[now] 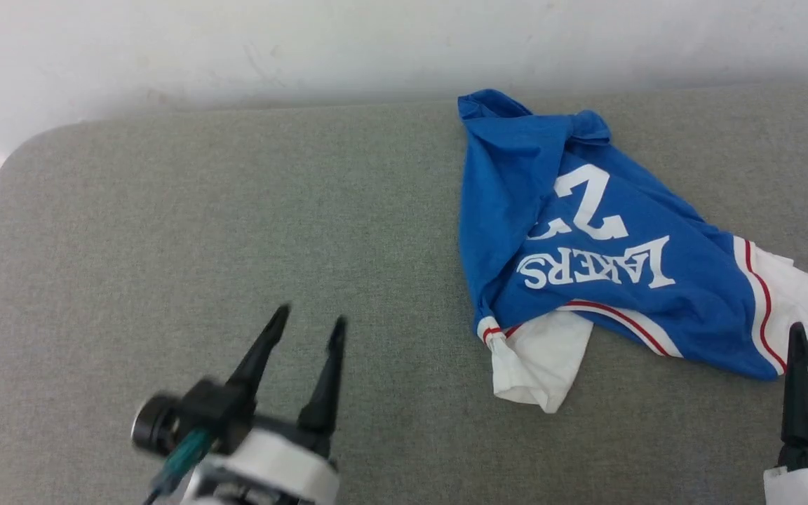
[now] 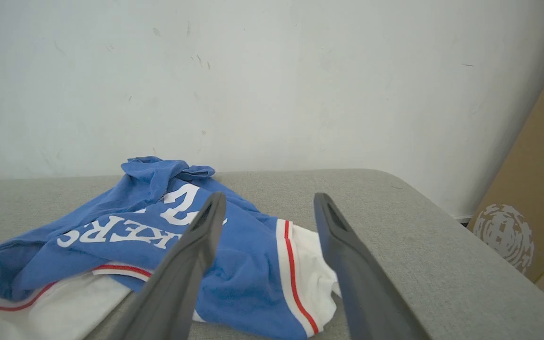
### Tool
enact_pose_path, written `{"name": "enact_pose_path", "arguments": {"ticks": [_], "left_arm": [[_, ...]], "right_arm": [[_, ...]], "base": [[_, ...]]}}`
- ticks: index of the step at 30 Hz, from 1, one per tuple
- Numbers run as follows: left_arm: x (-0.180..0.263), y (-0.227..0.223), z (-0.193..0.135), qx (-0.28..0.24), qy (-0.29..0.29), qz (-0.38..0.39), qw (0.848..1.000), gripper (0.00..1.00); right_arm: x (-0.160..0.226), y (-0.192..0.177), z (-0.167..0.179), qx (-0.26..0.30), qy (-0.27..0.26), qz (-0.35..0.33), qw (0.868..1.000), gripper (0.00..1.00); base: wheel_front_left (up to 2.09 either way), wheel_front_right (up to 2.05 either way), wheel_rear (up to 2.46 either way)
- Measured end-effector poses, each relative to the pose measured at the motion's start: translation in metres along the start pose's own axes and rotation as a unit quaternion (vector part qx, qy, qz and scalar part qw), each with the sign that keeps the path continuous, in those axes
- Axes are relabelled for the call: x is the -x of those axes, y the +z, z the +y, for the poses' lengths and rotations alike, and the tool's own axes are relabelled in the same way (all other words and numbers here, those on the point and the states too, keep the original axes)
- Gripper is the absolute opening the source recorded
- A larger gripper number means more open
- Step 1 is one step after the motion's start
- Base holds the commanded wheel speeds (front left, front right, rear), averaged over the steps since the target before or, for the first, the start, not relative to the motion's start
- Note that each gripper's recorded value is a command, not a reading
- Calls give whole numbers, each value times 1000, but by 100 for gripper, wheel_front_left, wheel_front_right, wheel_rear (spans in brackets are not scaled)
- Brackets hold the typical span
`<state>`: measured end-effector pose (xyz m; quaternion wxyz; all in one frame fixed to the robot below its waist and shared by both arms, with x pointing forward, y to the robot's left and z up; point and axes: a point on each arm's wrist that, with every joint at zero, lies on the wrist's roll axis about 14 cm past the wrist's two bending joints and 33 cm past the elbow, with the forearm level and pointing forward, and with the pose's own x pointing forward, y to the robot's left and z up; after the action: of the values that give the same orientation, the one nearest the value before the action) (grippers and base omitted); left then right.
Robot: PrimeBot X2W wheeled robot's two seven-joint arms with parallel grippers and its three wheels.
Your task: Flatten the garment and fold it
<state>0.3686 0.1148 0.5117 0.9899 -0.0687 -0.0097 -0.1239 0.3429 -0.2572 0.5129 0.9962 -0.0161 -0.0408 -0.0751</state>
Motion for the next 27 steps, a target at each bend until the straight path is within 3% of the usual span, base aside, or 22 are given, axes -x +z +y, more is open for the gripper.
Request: {"name": "enact_pose_path", "arguments": {"ticks": [6,14,21,27], "left_arm": [[-46,27,-49,-52,-97,26,994,100],[-46,-8,-129,-25,-217,127,968,100],[-44,-78,-125,-43,-202,229,951,100],[-48,-102,-126,-24,-200,260,944,100]], "right_arm": [[-11,-5,-3,10,-5,5,1000,100],[-23,-19,-16,21,-26,23,999,100],[-32,-36,-14,20,-27,42,999,100],[-38,-46,-11,19,-23,53,998,100]], "base": [[0,0,0],[0,0,0],[0,0,0],[0,0,0]]}}
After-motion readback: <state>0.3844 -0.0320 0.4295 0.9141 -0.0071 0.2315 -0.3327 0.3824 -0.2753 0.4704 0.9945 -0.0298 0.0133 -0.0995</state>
